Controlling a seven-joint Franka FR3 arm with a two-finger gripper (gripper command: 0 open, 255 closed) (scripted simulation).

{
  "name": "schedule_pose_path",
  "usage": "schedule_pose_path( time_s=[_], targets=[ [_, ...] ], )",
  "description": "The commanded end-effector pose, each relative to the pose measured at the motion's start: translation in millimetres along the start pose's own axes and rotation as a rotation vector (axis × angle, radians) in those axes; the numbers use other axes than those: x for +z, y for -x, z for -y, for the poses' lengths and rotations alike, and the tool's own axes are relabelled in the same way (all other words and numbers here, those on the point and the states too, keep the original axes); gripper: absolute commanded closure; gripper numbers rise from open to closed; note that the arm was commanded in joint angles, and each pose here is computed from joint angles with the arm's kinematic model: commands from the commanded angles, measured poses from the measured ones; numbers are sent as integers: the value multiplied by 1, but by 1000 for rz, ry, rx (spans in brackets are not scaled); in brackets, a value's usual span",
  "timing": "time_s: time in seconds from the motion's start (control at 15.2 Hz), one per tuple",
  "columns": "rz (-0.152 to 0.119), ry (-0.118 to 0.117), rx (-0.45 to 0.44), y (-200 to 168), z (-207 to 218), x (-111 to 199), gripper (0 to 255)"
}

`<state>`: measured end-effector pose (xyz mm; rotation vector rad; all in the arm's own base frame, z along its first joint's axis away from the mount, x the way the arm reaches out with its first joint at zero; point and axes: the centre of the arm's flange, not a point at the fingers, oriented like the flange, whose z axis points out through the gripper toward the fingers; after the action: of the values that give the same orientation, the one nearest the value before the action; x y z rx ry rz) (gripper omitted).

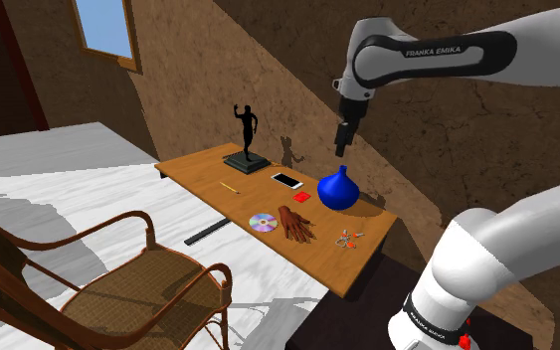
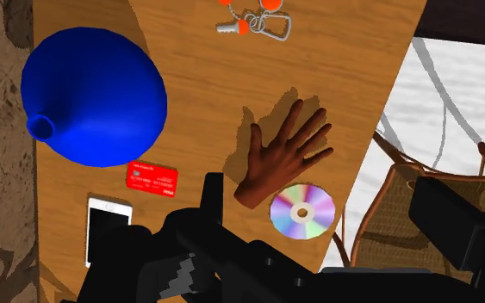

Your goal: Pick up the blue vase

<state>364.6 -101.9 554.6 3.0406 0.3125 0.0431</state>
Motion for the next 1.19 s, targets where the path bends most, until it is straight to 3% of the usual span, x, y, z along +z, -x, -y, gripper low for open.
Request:
schedule_pose_path(
  time_s=[0.0, 1.12],
  targets=[
    [5, -7, -9, -4, -24, 16, 0],
    [53, -76, -72, -44, -218, 142, 0]
  ],
)
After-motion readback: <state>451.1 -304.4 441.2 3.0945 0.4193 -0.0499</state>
